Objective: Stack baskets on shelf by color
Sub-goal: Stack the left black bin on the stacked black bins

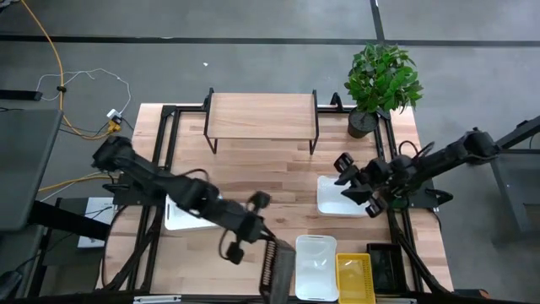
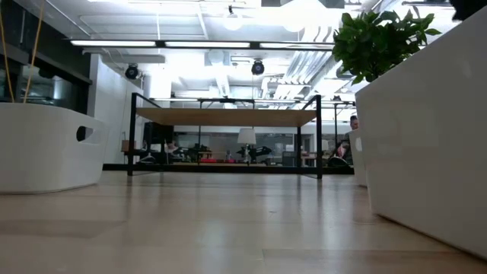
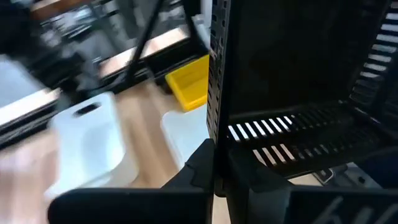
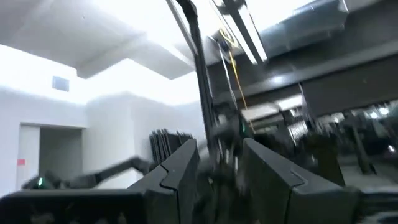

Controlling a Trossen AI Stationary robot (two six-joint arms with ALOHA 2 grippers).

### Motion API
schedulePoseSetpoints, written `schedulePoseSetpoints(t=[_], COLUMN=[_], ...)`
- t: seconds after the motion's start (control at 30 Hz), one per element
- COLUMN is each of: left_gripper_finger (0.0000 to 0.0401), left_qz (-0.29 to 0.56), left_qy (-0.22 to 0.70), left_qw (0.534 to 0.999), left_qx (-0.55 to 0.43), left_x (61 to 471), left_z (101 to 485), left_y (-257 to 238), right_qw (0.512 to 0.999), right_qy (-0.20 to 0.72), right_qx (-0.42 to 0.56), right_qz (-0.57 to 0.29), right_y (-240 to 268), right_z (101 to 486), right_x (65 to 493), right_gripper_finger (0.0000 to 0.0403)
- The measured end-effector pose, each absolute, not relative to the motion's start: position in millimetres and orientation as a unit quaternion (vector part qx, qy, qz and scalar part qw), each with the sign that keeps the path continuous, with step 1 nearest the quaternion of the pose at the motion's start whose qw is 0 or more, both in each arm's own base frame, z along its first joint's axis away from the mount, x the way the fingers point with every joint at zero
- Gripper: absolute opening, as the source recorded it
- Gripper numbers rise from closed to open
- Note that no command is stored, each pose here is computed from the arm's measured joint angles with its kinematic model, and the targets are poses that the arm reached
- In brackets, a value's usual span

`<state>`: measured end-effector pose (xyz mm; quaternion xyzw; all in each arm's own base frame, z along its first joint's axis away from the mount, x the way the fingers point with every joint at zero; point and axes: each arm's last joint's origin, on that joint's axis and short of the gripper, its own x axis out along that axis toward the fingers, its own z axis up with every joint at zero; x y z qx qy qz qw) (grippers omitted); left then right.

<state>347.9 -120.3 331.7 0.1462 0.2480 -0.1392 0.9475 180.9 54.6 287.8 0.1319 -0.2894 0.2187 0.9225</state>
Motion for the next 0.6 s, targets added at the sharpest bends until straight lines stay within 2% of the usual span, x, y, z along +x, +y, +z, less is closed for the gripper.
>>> schedulePoseSetpoints(t=[0.13, 0.3, 0.5, 0.6], left_gripper_finger=[0.0000, 0.0000, 0.0000, 0.0000], left_qz=[-0.198, -0.262, -0.248, -0.229], left_qy=[0.235, 0.191, 0.066, 0.023], left_qw=[0.940, 0.940, 0.961, 0.967], left_qx=[0.148, 0.108, 0.104, 0.106], left_x=[384.5, 425.4, 456.8, 469.2], left_z=[296.5, 253.6, 231.5, 222.0], left_y=[-118.5, -110.6, -107.4, -107.0], right_qw=[0.921, 0.940, 0.968, 0.974], right_qy=[-0.299, -0.243, -0.155, -0.149], right_qx=[0.117, 0.108, 0.105, 0.111], right_qz=[0.220, 0.214, 0.167, 0.131], right_y=[55.9, 58.9, 59.1, 56.8], right_z=[313.6, 342.0, 370.6, 381.9], right_x=[184.1, 195.4, 204.8, 204.7], right_gripper_finger=[0.0119, 0.0119, 0.0119, 0.0119])
